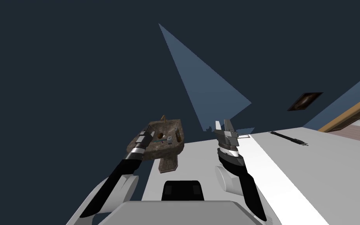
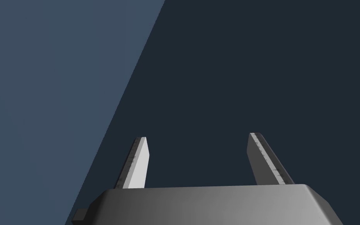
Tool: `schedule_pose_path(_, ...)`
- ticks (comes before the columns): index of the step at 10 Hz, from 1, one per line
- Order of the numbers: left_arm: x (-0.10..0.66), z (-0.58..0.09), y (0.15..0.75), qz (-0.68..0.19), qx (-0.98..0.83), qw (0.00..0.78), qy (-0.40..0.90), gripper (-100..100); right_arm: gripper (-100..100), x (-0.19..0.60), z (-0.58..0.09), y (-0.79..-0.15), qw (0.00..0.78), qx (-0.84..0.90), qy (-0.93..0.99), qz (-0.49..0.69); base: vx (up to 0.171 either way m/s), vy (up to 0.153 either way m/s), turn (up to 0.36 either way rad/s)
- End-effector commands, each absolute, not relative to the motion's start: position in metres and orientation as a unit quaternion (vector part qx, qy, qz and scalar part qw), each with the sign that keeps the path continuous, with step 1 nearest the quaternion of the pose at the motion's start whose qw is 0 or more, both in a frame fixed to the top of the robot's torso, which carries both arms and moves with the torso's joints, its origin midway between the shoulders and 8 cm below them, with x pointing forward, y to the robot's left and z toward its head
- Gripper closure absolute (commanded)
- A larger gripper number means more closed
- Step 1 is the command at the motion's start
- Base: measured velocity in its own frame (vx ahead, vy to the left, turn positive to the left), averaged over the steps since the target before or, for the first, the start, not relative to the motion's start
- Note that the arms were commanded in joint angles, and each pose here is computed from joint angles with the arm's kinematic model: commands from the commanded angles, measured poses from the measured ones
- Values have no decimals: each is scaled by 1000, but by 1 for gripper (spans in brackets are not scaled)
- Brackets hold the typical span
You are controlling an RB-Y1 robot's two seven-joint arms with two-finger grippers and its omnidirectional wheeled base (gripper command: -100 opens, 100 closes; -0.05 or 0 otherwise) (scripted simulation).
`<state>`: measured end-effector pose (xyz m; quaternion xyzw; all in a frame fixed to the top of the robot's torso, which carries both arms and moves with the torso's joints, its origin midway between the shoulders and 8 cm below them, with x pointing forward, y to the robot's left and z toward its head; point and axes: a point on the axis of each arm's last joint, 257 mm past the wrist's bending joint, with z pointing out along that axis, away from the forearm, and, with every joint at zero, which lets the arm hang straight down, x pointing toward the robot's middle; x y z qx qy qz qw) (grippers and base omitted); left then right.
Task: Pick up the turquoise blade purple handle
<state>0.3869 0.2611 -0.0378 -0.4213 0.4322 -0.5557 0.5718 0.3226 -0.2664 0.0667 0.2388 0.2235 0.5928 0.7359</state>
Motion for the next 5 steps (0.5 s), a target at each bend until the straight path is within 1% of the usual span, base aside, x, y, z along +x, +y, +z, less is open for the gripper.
schedule_pose_path(1,388,-47,262,-549,-435,562,440,-100,0,323,67,-266,736,239,224,593,5,-18,-4)
schedule_pose_path(5,391,-73,264,-532,-472,533,459,-100,0,323,67,-266,736,239,224,593,5,-15,-7)
